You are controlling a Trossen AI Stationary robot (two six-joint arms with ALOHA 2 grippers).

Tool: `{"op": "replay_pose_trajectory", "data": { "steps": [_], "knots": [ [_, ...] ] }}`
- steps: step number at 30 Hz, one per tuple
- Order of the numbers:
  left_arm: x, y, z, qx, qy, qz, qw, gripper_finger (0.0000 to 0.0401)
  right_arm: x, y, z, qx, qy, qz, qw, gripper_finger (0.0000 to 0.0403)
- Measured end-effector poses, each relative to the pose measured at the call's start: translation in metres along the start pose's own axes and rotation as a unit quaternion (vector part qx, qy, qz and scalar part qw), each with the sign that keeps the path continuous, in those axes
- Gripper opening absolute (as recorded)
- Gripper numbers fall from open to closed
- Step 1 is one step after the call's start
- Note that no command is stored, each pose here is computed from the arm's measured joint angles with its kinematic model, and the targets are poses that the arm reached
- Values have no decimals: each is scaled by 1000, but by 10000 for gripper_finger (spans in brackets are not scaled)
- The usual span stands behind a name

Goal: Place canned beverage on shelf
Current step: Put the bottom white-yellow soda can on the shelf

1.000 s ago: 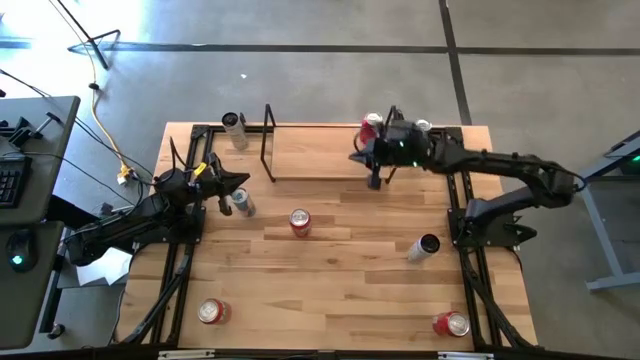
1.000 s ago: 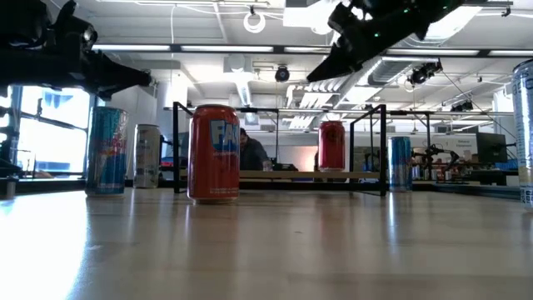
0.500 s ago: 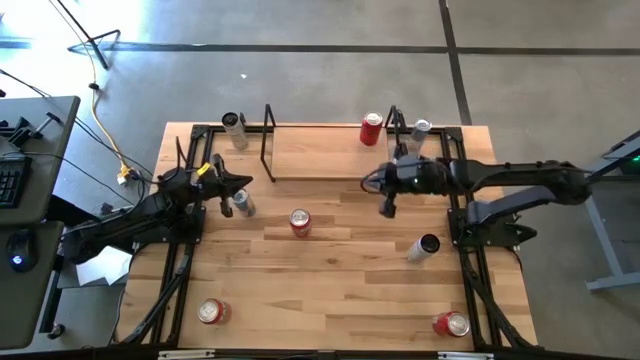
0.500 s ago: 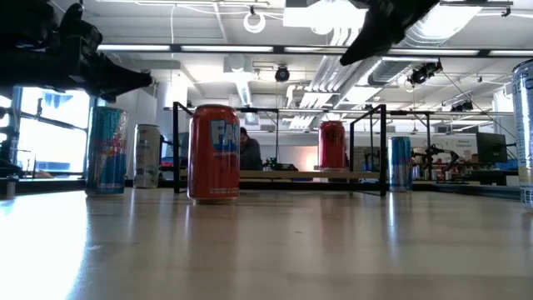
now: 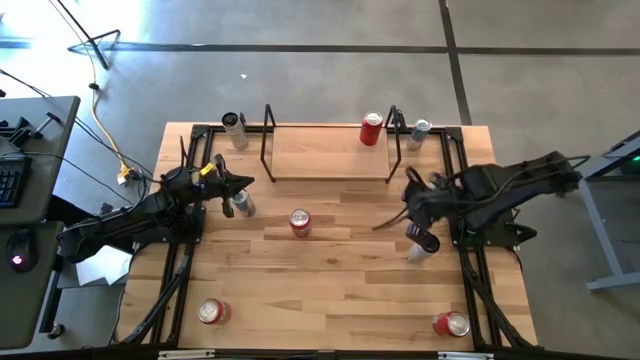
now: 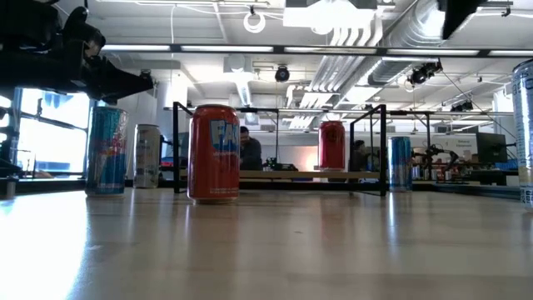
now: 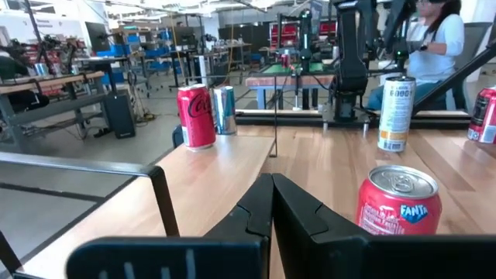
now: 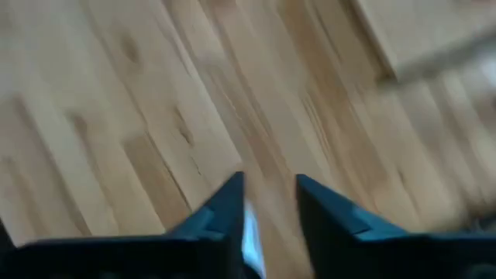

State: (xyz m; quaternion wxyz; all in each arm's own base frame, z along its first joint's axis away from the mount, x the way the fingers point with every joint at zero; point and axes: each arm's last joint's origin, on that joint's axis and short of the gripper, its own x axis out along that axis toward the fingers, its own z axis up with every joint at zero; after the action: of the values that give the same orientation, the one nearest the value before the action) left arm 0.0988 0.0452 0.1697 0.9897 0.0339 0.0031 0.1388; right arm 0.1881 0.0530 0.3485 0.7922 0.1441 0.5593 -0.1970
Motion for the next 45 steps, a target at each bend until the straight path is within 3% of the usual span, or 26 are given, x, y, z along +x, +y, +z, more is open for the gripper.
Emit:
{"op": "replay_pose_trajectory", "data": {
  "steps": [5, 9, 35, 45],
  "knots": [
    [0, 0, 0, -6, 0, -7, 1000, 0, 14, 16, -7, 13, 87, -50, 995, 236],
    [0, -2, -1, -8, 3, -28, 1000, 0, 30, 26, -13, -34, 140, -50, 988, 285],
    [0, -2, -5, -12, 25, -31, 999, 0, 50, 40, -37, -105, 187, -46, 976, 289],
    [0, -2, -5, -12, 25, -31, 999, 0, 27, 38, -29, -87, 162, -26, 983, 289]
  ]
}}
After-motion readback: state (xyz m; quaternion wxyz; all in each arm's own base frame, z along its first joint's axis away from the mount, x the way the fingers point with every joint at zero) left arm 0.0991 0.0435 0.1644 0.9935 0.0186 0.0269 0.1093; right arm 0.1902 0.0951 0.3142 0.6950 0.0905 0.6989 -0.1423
